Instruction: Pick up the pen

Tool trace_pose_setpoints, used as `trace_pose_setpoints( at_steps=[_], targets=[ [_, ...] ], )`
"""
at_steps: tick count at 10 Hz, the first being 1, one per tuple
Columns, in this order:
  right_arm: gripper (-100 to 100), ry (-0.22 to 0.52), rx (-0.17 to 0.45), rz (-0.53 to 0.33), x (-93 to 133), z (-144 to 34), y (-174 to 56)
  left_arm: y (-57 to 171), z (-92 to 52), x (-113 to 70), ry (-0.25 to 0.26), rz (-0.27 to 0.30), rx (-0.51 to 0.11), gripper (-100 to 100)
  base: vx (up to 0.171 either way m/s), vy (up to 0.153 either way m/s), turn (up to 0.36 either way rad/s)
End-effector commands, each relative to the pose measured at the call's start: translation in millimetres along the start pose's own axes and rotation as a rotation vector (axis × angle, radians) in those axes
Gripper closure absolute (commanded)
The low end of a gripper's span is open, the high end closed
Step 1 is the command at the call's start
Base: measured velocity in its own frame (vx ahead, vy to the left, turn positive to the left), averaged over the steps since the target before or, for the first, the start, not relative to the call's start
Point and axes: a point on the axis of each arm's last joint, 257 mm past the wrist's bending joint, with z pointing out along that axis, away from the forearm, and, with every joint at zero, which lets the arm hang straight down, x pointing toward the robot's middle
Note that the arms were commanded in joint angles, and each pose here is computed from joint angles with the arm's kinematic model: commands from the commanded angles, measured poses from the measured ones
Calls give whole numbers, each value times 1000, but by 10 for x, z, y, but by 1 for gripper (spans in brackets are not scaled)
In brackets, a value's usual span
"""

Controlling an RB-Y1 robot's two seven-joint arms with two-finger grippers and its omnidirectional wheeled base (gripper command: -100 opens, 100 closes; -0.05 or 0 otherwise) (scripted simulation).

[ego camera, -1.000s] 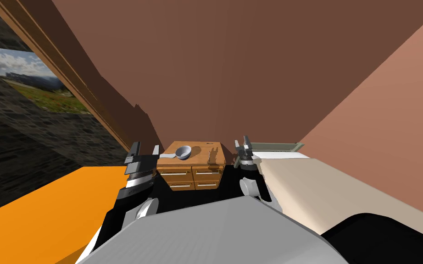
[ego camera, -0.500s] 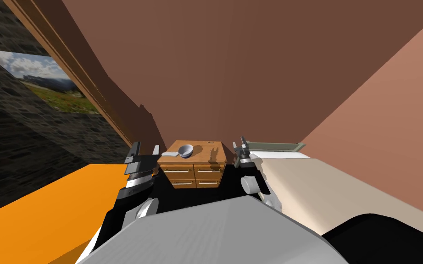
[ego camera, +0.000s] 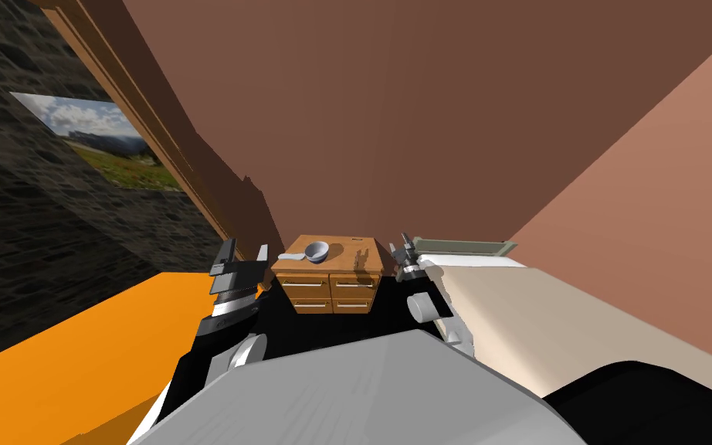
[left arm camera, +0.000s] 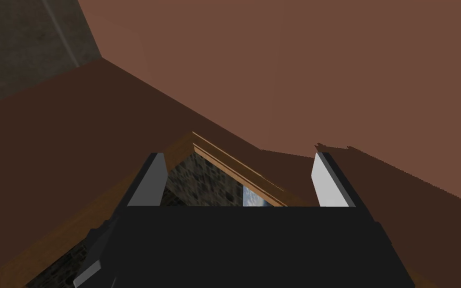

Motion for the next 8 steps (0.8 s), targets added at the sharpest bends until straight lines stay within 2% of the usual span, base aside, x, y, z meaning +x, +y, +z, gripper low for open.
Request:
trace_pose_setpoints(
  at_steps=[1,8],
  targets=[
    [-100,-13,60,42,-137,42,-152,0,0,0,0,0,0,0,-47,41,44],
    [-100,-106,268,216,-566,83,-700,0,0,0,0,0,0,0,-42,39,32]
  ],
)
